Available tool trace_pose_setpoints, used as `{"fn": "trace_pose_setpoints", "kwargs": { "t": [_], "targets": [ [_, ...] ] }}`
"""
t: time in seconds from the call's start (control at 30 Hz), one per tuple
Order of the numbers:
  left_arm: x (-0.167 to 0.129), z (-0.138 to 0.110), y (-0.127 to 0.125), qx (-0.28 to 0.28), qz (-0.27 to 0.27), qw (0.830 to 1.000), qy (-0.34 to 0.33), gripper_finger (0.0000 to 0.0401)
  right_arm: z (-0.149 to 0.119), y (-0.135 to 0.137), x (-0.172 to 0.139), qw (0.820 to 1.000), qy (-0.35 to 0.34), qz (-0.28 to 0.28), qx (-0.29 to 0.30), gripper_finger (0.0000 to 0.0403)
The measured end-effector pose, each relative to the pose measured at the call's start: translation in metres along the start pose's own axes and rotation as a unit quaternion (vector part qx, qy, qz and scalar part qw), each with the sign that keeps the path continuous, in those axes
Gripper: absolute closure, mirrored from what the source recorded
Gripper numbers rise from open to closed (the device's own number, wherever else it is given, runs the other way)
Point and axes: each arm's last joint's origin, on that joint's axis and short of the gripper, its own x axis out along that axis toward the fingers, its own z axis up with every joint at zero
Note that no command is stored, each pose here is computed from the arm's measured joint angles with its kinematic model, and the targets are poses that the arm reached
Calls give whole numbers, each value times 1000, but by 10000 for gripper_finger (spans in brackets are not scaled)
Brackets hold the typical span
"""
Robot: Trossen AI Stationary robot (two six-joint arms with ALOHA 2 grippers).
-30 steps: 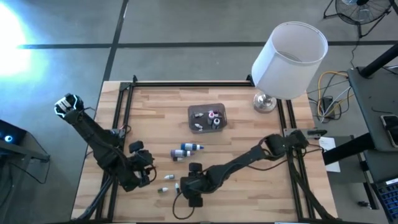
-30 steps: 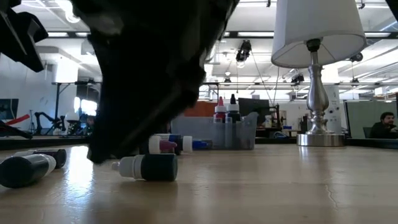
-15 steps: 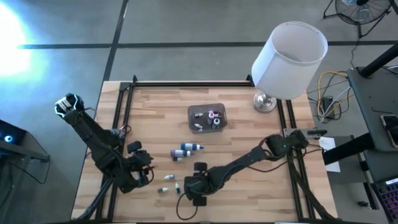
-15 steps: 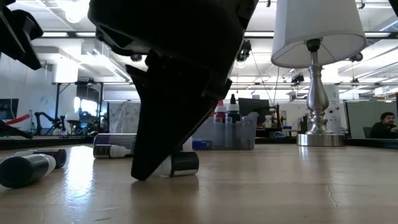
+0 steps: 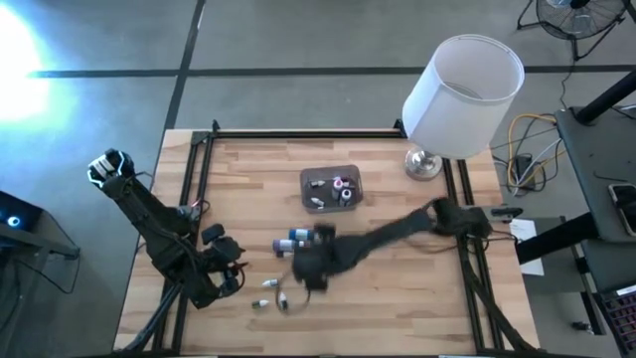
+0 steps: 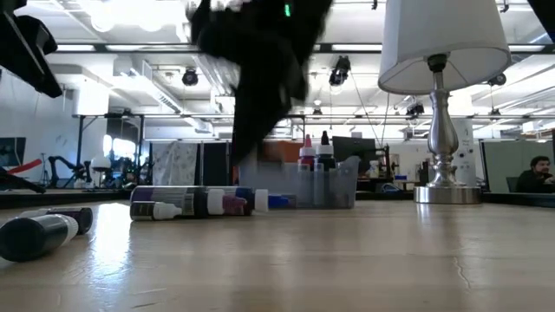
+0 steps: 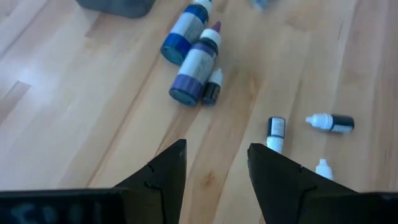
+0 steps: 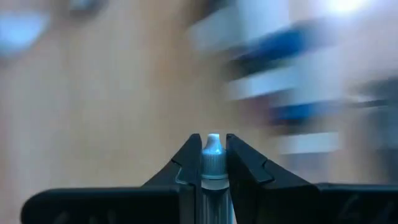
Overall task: Pick & Place food coloring
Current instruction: Put the small blue food coloring bottle into the bin, then put the small black food coloring bottle into the bin
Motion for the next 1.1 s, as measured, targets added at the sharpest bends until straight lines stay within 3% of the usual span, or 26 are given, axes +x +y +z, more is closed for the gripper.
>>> {"fn": "trace_pose_setpoints", "kwargs": {
  "t": [0.1,0.2,0.27,0.33,0.43,0.57,0.73,0.97,1.03,1.1],
  "targets": [
    [0,1,0,-15,7,1000,-18,254,24,-60,-46,995,-63,-56,49,364],
    [0,2,1,-32,12,999,-34,254,30,-125,-60,989,-70,-97,87,356],
    [0,2,1,-44,13,998,-39,254,26,-162,-53,990,-50,-69,112,342],
    [0,2,1,-56,14,997,-42,254,21,-191,-47,990,-31,-4,141,324],
    [1,2,1,-74,14,996,-42,254,13,-208,-35,985,-11,65,157,287],
    [3,0,2,-97,16,994,-41,254,11,-206,-26,988,-12,74,134,229],
    [7,-5,3,-106,8,994,-22,254,19,-191,-62,993,-69,59,75,174],
    [27,-27,-6,-19,-99,992,79,254,-4,-82,-77,989,-55,130,-42,150],
    [33,-35,1,-45,-78,989,120,254,-15,-58,-74,991,-43,123,-22,152],
    [34,-38,13,-119,-6,980,161,254,-23,-46,-69,994,-29,102,22,155]
  ]
}}
